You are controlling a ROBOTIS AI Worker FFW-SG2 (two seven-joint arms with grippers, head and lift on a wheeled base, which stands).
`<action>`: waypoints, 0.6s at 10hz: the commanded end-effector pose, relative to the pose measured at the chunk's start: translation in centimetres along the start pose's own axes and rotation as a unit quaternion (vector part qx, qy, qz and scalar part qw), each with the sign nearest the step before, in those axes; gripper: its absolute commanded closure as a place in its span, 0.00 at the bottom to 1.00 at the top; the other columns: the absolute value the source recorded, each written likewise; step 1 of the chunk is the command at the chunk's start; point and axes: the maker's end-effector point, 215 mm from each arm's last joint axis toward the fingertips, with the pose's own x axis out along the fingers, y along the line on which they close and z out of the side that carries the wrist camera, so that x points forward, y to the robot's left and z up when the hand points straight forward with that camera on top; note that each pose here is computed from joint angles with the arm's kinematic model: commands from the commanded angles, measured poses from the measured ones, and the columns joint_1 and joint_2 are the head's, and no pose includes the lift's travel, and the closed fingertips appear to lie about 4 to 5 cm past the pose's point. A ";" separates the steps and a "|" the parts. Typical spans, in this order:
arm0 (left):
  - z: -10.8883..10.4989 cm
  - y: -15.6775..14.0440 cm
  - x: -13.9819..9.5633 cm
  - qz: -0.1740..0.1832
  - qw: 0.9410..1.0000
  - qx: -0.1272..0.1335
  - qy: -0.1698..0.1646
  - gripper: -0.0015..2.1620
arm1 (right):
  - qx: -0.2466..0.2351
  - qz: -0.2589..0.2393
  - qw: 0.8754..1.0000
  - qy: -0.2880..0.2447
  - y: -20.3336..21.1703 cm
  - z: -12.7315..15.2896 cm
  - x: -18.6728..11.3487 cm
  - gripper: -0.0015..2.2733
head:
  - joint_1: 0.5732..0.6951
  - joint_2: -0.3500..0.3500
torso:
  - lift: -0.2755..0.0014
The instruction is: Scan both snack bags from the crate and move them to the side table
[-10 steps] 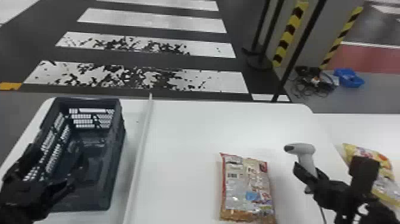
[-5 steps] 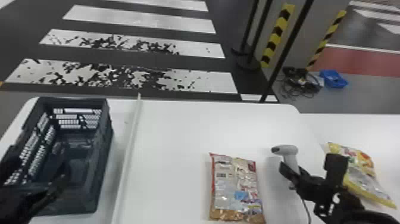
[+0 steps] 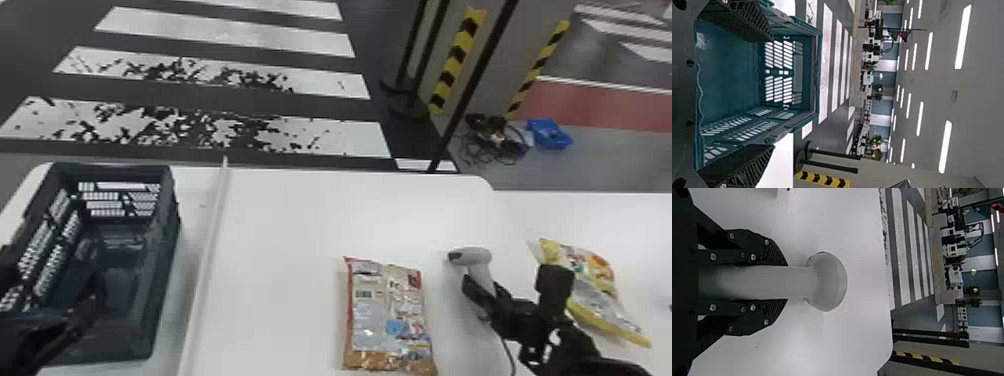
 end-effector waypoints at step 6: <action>0.2 0.2 0.3 0.000 1.000 0.001 -0.002 0.01 | -0.004 -0.002 1.000 0.007 -0.4 0.0 0.1 0.99 | 1.00 0.18 | 0.65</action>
